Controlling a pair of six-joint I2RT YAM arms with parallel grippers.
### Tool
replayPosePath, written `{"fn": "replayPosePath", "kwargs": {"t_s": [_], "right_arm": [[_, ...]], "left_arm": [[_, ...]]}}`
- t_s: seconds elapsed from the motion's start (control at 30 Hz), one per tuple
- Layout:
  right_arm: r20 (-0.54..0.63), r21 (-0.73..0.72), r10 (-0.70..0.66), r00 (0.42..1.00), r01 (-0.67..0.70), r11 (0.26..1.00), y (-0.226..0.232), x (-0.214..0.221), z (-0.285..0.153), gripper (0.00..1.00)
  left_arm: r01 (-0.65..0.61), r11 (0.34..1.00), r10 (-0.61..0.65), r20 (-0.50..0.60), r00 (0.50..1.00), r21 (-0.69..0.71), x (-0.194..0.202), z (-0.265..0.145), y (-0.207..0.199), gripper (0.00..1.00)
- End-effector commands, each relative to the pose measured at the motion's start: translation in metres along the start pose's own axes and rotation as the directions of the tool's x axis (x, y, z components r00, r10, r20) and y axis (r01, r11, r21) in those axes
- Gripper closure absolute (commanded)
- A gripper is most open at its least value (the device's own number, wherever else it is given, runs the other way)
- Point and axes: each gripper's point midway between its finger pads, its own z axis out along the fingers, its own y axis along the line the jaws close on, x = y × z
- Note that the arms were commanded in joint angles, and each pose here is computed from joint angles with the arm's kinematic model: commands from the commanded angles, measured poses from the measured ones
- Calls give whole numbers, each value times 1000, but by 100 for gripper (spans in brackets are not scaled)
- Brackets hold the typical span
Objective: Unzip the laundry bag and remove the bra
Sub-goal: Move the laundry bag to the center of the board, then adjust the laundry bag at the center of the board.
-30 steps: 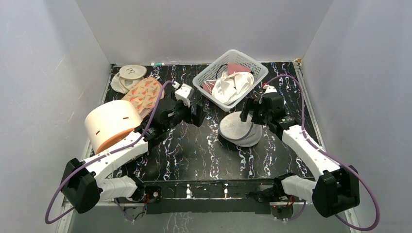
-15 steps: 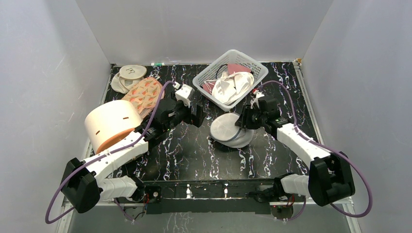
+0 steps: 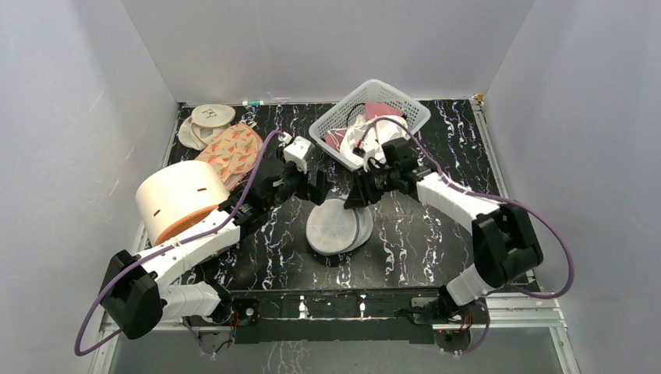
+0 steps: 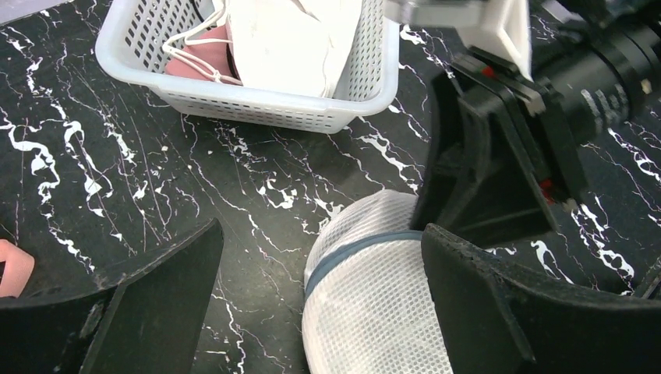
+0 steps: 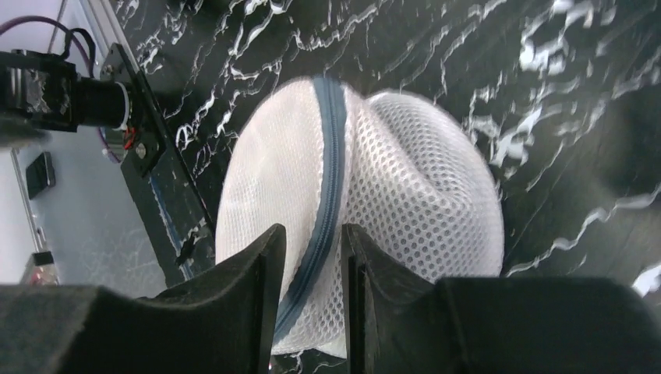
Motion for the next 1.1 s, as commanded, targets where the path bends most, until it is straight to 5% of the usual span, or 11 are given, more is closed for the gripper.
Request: {"fn": "replayPosePath", "kwargs": {"t_s": [0.0, 0.17, 0.4, 0.7, 0.9, 1.07], "right_arm": [[-21, -79, -154, 988, 152, 985, 9, -36, 1, 68], [26, 328, -90, 996, 76, 942, -47, -73, -16, 39], [195, 504, -52, 979, -55, 862, -40, -76, -70, 2], [188, 194, 186, 964, -222, 956, 38, 13, -46, 3], [229, 190, 284, 931, -329, 925, 36, 38, -32, 25], [365, 266, 272, 890, -380, 886, 9, 22, -33, 33]], "left_arm": [[-17, 1000, 15, 73, 997, 25, -32, -13, -7, 2], [-9, 997, 6, 30, 1000, 82, -37, -29, -19, 2], [10, 987, 12, -132, 991, 162, -1, -54, -31, 2], [19, 976, 37, -253, 967, 217, 24, -58, -39, 2], [52, 965, 16, -255, 967, 256, 21, -47, -51, 2], [107, 953, -39, -234, 971, 285, 20, -47, -66, 2]]}}
